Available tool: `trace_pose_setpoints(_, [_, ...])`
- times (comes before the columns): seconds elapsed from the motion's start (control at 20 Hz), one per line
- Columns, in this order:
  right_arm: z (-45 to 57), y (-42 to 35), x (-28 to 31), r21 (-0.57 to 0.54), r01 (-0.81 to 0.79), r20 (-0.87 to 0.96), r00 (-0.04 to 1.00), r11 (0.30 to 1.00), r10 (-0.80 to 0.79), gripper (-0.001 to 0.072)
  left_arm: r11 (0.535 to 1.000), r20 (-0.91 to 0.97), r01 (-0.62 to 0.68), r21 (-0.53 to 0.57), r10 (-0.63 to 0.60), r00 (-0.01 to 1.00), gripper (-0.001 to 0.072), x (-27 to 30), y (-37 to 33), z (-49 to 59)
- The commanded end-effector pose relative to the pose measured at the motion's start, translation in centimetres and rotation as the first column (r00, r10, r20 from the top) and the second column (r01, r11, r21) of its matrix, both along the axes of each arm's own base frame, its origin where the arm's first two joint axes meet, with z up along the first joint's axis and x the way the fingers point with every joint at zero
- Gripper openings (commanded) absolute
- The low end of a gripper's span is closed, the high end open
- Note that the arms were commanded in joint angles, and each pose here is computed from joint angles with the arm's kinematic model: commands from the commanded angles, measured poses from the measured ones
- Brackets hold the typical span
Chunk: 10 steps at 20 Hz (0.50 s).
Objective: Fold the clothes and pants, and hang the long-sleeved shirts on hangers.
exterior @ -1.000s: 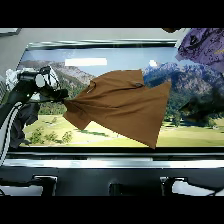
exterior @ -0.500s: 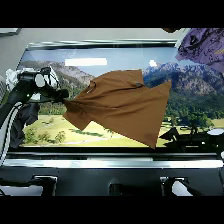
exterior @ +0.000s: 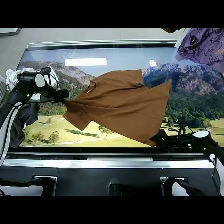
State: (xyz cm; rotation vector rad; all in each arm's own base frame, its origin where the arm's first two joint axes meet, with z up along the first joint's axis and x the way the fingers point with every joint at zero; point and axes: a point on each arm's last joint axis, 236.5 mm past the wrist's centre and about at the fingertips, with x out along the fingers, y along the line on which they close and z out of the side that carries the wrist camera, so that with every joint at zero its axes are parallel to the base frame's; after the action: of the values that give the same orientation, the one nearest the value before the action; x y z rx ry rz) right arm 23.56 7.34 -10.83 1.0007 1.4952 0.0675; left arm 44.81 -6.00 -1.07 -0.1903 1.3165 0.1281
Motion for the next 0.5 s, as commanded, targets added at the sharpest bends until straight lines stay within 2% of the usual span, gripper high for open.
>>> trace_pose_setpoints(0.0, [0.1, 1.0, 0.4, 0.0, 0.0, 0.001, 1.0, 1.0, 0.0, 0.005, 1.0, 0.0, 0.001, 0.0, -0.001, 1.0, 0.0021, 0.0, 0.0, 0.0])
trace_pose_setpoints(0.1, [1.5, 0.7, 1.9, -0.009, -0.01, 0.056, 0.998, 1.0, 0.01, 0.0027, 1.0, 0.008, 0.002, 0.001, -0.002, 1.0, 0.0021, 0.1, 0.0, 0.3])
trace_pose_setpoints(0.25, [8.4, -0.7, 8.0, -0.056, -0.027, 0.266, 0.963, 0.998, 0.041, 0.0027, 0.998, 0.106, 0.044, 0.036, -0.047, 0.993, 0.0021, 1.7, 0.6, 4.1])
trace_pose_setpoints(0.35, [16.1, -1.7, 12.7, -0.114, -0.044, 0.446, 0.89, 0.993, 0.091, 0.0026, 0.997, 0.238, 0.065, 0.048, -0.075, 0.968, 0.0021, 3.3, 0.6, 9.7])
trace_pose_setpoints(0.45, [26.0, -2.3, 15.9, -0.195, -0.055, 0.626, 0.762, 0.979, 0.167, 0.0026, 0.998, 0.406, 0.054, 0.044, -0.067, 0.911, 0.002, 4.0, 0.7, 17.5])
